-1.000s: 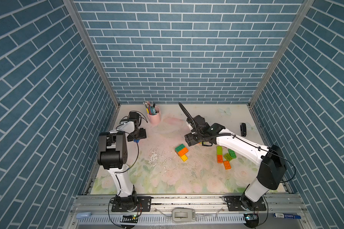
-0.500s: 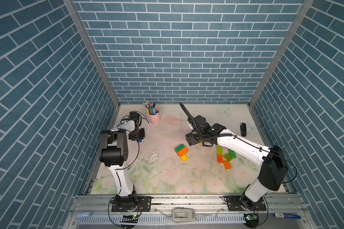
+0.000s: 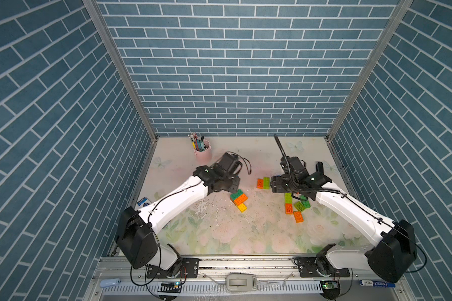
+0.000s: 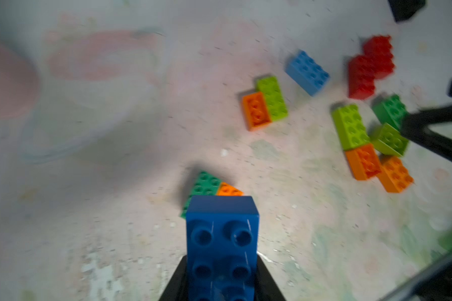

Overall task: Assemble a rectangle with lego
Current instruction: Pick up the lego brick from the center of the board, then place the lego brick at the center of the board, then pick up the lego brick from the center of the board, then assemble the lego brick with the lego brick.

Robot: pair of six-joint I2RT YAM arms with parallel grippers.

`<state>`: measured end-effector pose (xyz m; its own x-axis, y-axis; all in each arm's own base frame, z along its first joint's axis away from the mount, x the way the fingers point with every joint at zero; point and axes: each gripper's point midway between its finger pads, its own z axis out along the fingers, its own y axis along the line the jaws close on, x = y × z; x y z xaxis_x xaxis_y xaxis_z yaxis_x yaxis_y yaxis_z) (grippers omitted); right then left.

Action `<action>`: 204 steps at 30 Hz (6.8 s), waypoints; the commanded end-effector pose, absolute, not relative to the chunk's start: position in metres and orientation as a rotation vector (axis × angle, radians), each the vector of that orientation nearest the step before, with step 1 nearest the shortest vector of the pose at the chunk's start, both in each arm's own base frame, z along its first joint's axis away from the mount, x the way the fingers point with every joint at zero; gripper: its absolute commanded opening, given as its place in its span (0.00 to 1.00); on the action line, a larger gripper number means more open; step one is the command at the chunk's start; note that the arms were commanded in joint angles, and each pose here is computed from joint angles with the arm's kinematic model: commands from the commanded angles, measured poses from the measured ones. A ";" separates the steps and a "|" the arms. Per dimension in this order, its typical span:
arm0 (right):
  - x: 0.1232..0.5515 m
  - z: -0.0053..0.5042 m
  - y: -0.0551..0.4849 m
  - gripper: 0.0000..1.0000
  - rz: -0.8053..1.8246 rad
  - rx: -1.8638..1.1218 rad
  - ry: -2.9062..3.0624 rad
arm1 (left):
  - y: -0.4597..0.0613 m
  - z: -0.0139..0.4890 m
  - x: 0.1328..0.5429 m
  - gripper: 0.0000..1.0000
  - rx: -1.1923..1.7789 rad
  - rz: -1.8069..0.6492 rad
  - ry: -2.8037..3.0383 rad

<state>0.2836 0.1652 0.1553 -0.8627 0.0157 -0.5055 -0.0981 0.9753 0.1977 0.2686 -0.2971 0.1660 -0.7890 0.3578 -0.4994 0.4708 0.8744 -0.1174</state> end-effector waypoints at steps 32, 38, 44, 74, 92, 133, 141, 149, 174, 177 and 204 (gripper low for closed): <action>0.217 0.073 0.198 0.85 0.117 -0.689 2.855 | -0.154 0.183 0.300 0.99 0.185 -0.182 2.441; 0.212 0.051 0.231 0.85 0.054 -0.943 2.846 | -0.099 0.179 0.298 0.99 -0.083 -0.164 2.305; 0.215 0.035 0.244 0.80 0.034 -0.995 2.868 | -0.096 0.159 0.296 0.99 -0.093 -0.156 2.367; 0.193 0.033 0.256 0.84 0.108 -1.196 2.871 | -0.116 0.140 0.296 0.99 -0.075 -0.273 2.419; 0.188 0.027 0.253 0.67 0.053 -1.194 2.897 | -0.115 0.139 0.294 0.99 -0.068 -0.273 2.419; 0.216 0.074 0.318 0.45 0.157 -1.320 2.769 | -0.122 0.075 0.258 0.98 -0.116 -0.293 2.520; 0.223 0.067 0.324 0.38 0.126 -1.313 2.790 | -0.115 0.073 0.257 0.99 -0.128 -0.255 2.511; 0.229 0.058 0.331 0.32 0.125 -1.291 2.804 | -0.110 0.070 0.257 0.99 -0.124 -0.224 2.515; 0.235 0.050 0.337 0.23 0.108 -1.220 2.838 | -0.109 0.071 0.256 0.99 -0.113 -0.225 2.514; 0.237 0.049 0.337 0.22 0.099 -1.216 2.841 | -0.110 0.071 0.256 0.99 -0.112 -0.230 2.513; 0.238 0.039 0.331 0.11 0.029 -1.234 2.869 | -0.107 0.071 0.254 0.99 -0.104 -0.223 2.512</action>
